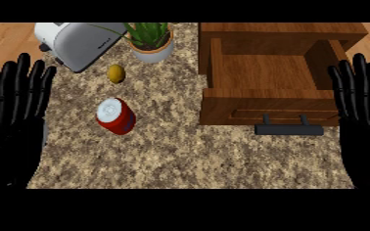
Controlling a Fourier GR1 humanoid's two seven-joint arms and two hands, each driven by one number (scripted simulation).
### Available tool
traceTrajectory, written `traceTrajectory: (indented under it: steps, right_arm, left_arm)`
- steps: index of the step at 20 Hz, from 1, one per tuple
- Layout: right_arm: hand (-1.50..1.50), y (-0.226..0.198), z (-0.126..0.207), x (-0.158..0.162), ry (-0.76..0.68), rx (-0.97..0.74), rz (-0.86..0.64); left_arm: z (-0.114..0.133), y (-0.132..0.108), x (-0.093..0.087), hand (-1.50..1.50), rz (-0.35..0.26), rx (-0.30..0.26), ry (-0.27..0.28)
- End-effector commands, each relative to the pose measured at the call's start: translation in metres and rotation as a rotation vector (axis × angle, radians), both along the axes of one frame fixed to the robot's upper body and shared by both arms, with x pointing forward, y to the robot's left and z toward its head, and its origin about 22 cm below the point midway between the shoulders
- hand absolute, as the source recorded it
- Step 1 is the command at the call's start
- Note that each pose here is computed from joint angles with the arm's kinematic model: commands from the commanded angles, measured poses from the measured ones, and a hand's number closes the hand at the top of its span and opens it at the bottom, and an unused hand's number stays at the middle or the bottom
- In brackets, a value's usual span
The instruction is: Pick up the can, place it into the drawer and close the drawer
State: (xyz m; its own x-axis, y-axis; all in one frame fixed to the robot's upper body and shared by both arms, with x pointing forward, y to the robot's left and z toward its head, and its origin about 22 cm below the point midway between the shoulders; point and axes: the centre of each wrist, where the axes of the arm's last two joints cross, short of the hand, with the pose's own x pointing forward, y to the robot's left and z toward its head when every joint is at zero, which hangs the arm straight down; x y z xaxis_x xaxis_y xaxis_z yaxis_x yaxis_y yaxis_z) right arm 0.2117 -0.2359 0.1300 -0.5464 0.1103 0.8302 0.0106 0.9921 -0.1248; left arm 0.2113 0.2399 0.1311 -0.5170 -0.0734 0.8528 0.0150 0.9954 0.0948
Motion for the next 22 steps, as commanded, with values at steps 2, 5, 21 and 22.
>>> traceTrajectory:
  steps: [2, 5, 21, 22]
  right_arm:
    - [-1.5, 0.0, 0.005, 0.001, 0.012, 0.02, 0.033]
    - [-1.5, 0.01, -0.008, -0.002, 0.062, 0.031, 0.085]
    - [-1.5, -0.065, -0.029, -0.058, 0.361, 0.119, -0.21]
    - [-1.5, -0.059, -0.023, -0.04, 0.352, 0.116, -0.212]
  left_arm:
    - [0.003, 0.013, 0.016, -1.5, -0.259, -0.013, 0.002]
    - [0.001, 0.0, 0.019, -1.5, -0.617, 0.009, 0.0]
    - [0.008, 0.19, 0.057, -1.5, -0.748, 0.185, 0.361]
    - [0.019, 0.163, 0.072, -1.5, -0.761, 0.181, 0.35]
